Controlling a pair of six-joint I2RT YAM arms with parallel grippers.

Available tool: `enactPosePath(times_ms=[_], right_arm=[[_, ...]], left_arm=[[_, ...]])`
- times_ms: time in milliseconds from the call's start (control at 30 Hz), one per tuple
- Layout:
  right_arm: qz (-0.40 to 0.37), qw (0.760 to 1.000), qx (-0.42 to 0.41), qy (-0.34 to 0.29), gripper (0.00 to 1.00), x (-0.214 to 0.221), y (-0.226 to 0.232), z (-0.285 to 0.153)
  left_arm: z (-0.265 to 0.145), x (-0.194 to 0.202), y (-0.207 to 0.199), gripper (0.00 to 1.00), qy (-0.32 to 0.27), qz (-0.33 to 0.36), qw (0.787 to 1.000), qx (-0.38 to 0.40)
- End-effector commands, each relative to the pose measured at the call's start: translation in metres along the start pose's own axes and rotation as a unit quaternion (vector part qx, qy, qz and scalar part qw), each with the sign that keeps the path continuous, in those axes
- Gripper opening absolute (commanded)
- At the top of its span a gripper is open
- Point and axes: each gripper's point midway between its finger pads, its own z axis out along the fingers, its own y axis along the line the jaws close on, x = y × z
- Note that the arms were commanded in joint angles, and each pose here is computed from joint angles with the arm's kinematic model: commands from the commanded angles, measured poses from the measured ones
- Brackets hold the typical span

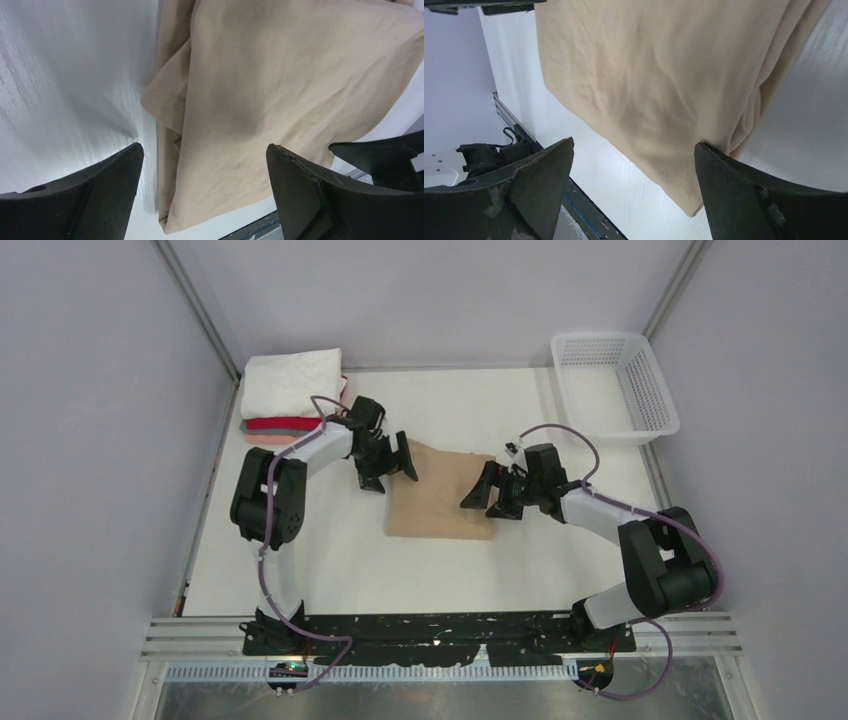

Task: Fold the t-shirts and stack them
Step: Smooth out wrinkles on the folded tshirt, then put the neatly folded tshirt into the corner of the board with the left arm

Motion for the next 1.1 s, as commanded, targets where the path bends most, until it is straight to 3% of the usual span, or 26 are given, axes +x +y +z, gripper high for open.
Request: enactPosePath(times_ms=[0,167,333,467,700,833,1067], right_arm=[[-0.042,0.998,-0.028,-0.034,0.95,-0.018,0.027,-0.020],[-0.061,0.995,-0.045,-0.057,0.95,-0.024,0.044,-0.036],[-0.080,0.991,-0.054,-0.087,0.95,-0.030,0.058,-0.053],[-0.087,0.990,-0.047,-0.102,0.95,-0.028,0.055,-0.062],[-0.107,0.985,-0.002,-0.134,0.95,-0.034,0.039,-0.078],[-0.134,0.977,0.018,-0.164,0.95,-0.043,0.038,-0.090],[-0.192,0.944,0.063,-0.260,0.95,-0.067,0.035,-0.118]], left_arm=[[0.010,-0.004,0.000,0.91,0.011,0.000,1.000,-0.003],[0.026,0.007,-0.011,0.77,0.036,0.007,0.999,0.001],[0.039,0.015,-0.025,0.48,0.050,0.019,0.999,0.003],[0.045,0.015,-0.021,0.02,0.043,0.028,0.998,-0.044],[0.010,-0.007,-0.016,0.00,-0.031,0.084,0.988,-0.125],[-0.038,-0.050,-0.010,0.00,-0.117,0.148,0.961,-0.203],[-0.080,-0.112,-0.010,0.00,-0.189,0.230,0.921,-0.252]])
